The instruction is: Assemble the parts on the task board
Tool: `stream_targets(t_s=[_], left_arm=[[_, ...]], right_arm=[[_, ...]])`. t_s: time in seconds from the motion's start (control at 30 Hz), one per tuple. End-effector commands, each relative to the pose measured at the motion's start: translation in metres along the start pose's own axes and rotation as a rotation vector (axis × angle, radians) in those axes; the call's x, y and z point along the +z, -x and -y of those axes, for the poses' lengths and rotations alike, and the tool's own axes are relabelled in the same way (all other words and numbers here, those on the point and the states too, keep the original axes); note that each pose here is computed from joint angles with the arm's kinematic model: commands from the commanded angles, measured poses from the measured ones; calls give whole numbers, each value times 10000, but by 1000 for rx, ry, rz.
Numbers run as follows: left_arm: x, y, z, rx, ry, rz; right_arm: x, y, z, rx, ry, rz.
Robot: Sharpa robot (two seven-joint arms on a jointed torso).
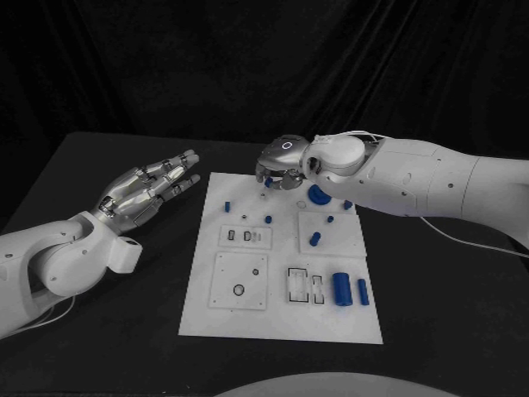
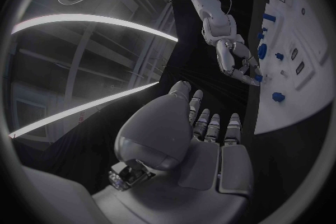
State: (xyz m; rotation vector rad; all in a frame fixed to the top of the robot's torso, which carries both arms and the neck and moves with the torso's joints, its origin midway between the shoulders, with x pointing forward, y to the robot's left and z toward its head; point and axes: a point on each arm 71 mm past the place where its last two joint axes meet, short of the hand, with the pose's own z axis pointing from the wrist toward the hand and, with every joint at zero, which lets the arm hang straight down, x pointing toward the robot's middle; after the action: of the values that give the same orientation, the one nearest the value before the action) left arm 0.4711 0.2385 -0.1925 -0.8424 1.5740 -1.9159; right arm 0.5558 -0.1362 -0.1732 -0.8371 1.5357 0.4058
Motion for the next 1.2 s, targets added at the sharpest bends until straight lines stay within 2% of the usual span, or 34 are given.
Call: stream_targets(t_s=[0.03, 0.8, 1.2], left_arm=[[15, -20, 12, -9, -9, -19], [6, -11, 6, -9, 3, -17], [4, -6, 2, -8, 10, -16]], right_arm=[[1, -29, -1, 1, -12, -11], [14, -47, 27, 2, -60, -25], [4, -35, 28, 1, -52, -3]])
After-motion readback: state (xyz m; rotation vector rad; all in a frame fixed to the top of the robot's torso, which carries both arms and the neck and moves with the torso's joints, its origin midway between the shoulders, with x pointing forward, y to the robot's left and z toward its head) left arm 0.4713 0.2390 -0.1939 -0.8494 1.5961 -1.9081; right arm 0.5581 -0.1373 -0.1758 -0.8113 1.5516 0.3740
